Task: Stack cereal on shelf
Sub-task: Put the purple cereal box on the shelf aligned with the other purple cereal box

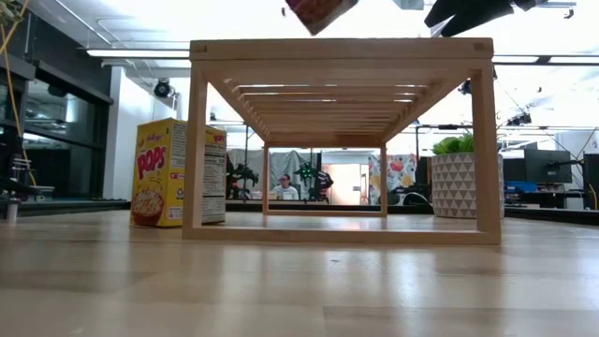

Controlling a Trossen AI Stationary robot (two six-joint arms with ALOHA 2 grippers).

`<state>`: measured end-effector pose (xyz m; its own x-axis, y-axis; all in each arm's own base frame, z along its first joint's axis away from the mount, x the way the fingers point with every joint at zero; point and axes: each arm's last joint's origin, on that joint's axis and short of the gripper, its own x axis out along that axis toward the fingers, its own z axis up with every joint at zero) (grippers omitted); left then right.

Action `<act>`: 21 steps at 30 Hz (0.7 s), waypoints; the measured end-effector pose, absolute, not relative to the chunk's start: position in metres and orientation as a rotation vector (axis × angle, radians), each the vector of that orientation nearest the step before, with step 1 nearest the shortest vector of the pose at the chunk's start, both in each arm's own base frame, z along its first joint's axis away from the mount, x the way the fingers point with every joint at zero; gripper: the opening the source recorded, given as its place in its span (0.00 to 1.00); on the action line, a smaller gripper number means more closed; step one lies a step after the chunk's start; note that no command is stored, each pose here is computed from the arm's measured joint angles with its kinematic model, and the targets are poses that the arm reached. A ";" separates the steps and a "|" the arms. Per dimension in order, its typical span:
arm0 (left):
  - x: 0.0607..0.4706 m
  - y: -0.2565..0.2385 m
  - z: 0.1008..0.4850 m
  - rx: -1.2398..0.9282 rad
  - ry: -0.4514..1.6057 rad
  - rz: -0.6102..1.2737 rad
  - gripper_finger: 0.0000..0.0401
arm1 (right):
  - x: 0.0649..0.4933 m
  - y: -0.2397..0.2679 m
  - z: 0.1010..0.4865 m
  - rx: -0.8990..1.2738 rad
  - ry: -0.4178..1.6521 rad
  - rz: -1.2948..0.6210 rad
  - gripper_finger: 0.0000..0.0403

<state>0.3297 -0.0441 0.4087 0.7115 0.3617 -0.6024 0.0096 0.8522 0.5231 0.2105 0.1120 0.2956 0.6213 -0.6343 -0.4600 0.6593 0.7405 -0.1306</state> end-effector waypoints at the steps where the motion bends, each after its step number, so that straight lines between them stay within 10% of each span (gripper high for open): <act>1: 0.333 -0.042 0.408 0.523 0.788 0.207 0.39 | 0.210 0.112 0.296 0.052 0.508 -0.743 0.66; 21: 0.372 0.016 0.366 0.443 1.028 0.144 0.39 | 0.211 0.112 0.296 0.021 0.491 -0.753 0.66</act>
